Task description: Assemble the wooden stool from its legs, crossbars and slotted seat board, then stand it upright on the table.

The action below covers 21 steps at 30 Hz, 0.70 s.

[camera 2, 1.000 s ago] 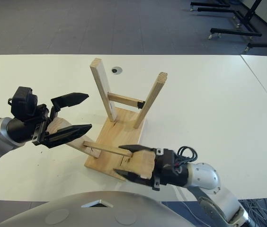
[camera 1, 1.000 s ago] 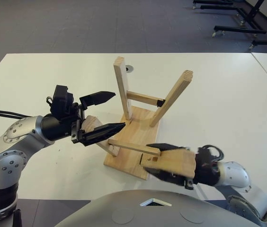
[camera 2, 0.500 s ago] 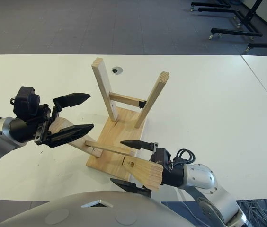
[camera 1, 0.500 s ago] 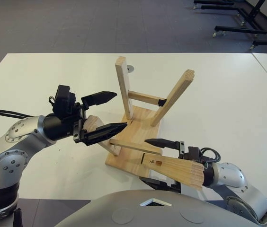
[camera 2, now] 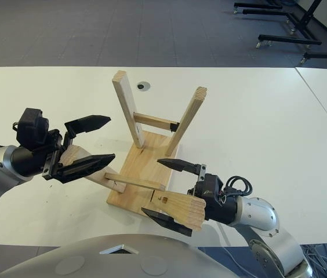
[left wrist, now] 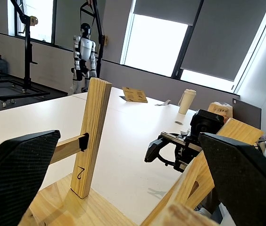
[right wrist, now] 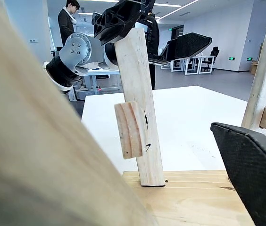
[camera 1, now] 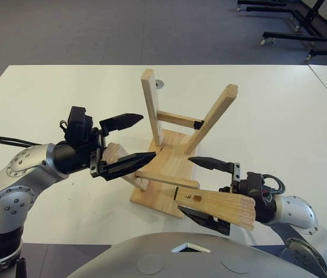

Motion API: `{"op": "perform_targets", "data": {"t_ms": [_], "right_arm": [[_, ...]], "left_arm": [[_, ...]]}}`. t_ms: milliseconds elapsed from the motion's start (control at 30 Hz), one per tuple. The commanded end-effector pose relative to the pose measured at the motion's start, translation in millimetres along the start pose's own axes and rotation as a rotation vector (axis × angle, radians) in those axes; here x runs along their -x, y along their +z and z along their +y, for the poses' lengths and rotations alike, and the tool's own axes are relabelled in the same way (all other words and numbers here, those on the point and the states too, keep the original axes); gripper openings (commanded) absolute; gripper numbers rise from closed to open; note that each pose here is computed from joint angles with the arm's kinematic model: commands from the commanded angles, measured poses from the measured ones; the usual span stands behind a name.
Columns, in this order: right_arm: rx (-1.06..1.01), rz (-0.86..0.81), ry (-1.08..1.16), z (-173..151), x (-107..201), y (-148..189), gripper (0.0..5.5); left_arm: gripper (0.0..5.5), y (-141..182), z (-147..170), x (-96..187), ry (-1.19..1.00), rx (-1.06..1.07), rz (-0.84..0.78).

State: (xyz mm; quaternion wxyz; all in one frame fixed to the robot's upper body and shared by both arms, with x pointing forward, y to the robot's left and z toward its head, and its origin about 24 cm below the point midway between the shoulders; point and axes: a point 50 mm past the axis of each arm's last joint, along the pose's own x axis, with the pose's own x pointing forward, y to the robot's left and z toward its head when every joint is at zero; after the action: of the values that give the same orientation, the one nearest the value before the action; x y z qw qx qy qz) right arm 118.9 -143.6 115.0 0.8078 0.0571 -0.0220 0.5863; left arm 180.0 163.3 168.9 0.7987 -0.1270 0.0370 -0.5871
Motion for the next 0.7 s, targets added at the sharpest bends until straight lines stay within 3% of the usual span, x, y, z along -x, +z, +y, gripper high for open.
{"op": "perform_targets", "data": {"t_ms": [33, 700], "right_arm": [[0.040, -0.022, -0.001, -3, -2, 15, 5.37], [0.097, -0.011, 0.046, -19, -5, 30, 5.37]], "left_arm": [[5.40, -6, 2, 1, 0.022, 0.009, 0.044], [5.40, -8, 4, -2, 0.010, -0.008, 0.047]]}}
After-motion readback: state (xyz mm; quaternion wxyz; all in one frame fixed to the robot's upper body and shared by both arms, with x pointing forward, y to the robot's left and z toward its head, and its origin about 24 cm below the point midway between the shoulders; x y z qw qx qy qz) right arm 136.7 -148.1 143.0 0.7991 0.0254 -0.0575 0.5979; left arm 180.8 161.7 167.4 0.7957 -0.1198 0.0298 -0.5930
